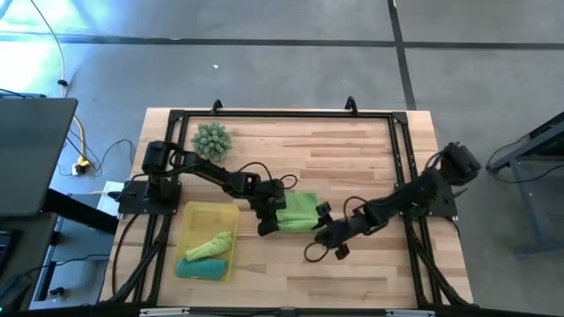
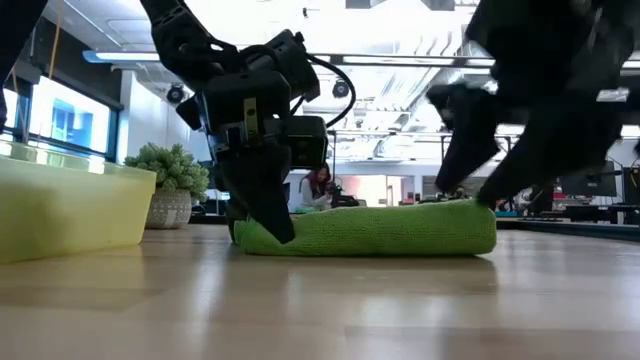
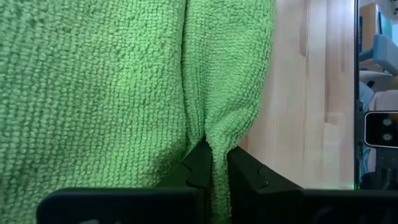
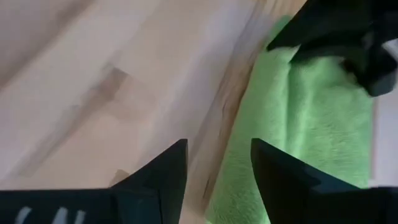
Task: Roll microfiber towels into tight, uniform cylinder then place into a basket
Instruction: Roll the green towel
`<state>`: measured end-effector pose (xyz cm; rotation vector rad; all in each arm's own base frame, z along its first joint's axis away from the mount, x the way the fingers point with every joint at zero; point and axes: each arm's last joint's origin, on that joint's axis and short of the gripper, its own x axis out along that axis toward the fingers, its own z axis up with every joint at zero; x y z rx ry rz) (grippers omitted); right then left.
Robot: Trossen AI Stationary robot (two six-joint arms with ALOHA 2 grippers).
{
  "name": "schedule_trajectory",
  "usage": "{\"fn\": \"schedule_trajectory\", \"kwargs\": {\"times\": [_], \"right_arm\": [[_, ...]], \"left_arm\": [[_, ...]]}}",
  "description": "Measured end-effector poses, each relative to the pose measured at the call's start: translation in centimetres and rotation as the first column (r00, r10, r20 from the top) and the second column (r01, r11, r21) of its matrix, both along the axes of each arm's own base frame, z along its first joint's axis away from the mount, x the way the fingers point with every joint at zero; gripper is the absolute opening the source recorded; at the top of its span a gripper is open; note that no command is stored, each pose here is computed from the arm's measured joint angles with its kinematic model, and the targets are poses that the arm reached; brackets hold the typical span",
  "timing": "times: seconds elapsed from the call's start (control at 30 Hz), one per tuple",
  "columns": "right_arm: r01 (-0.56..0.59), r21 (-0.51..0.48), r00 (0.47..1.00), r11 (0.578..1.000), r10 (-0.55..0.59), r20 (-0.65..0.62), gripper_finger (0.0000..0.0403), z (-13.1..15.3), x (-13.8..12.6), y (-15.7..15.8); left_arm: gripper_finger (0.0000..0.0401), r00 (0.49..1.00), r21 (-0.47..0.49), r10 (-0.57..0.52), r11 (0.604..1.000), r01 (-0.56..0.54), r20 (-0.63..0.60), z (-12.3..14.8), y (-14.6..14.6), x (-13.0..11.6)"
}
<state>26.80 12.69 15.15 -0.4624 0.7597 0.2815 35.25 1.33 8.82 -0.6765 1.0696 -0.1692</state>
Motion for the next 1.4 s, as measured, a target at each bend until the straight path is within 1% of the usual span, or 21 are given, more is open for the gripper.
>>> {"fn": "schedule_trajectory", "kwargs": {"times": [0.07, 0.17, 0.27, 0.37, 0.6, 0.77, 0.83, 0.93, 1.07, 1.23, 1.4], "right_arm": [[0.003, -0.011, 1.000, 1.000, -0.004, -0.016, 0.0169, -1.2, 0.4, 0.2], [0.040, -0.074, 0.998, 0.996, -0.043, -0.039, 0.0169, -2.9, 0.7, 0.1], [0.087, -0.124, 0.995, 0.988, -0.092, -0.034, 0.0169, -3.5, 0.8, 0.0], [0.122, -0.138, 0.992, 0.983, -0.126, -0.020, 0.0169, -3.6, 0.8, -0.1], [0.112, -0.150, 0.994, 0.982, -0.113, 0.000, 0.0169, -3.5, 0.5, 0.6], [0.138, -0.190, 0.989, 0.972, -0.127, 0.069, 0.0169, -2.5, 0.1, 1.4], [0.151, -0.198, 0.988, 0.968, -0.140, 0.070, 0.0169, -2.3, -0.1, 1.4], [0.183, -0.171, 0.983, 0.968, -0.182, 0.023, 0.0169, -2.7, -0.3, 1.0], [0.262, -0.162, 0.963, 0.951, -0.270, -0.027, 0.0169, -3.4, -0.4, 0.1], [0.301, -0.157, 0.948, 0.941, -0.313, -0.058, 0.0169, -4.0, -0.1, -0.7], [0.364, -0.077, 0.922, 0.928, -0.371, -0.115, 0.0163, -4.7, 0.2, -1.2]], "left_arm": [[0.0019, 1.000, 0.001, 0.000, 1.000, 0.000, 0.000, 0.0, 0.0, 0.0], [0.0019, 1.000, -0.001, 0.002, 1.000, -0.002, 0.000, 0.0, 0.0, 0.0], [0.0019, 1.000, -0.001, 0.011, 1.000, -0.011, -0.001, 0.0, 0.0, 0.0], [0.0019, 1.000, -0.001, 0.011, 1.000, -0.011, 0.000, 0.0, 0.0, 0.0], [0.0019, 1.000, -0.001, 0.011, 1.000, -0.011, -0.001, 0.0, 0.0, 0.0], [0.0019, 1.000, -0.001, 0.011, 1.000, -0.011, -0.001, 0.0, 0.0, 0.0], [0.0019, 1.000, -0.001, 0.012, 1.000, -0.012, 0.001, 0.0, 0.0, 0.1], [0.0019, 1.000, -0.001, 0.012, 1.000, -0.012, 0.002, 0.0, 0.0, 0.1], [0.0019, 1.000, -0.001, 0.020, 1.000, -0.020, 0.002, 0.0, 0.1, 0.1], [0.0019, 1.000, -0.003, 0.019, 1.000, -0.019, 0.002, 0.0, 0.0, 0.1], [0.0024, 1.000, -0.005, 0.030, 1.000, -0.030, 0.001, 0.2, -0.2, 0.1]]}}
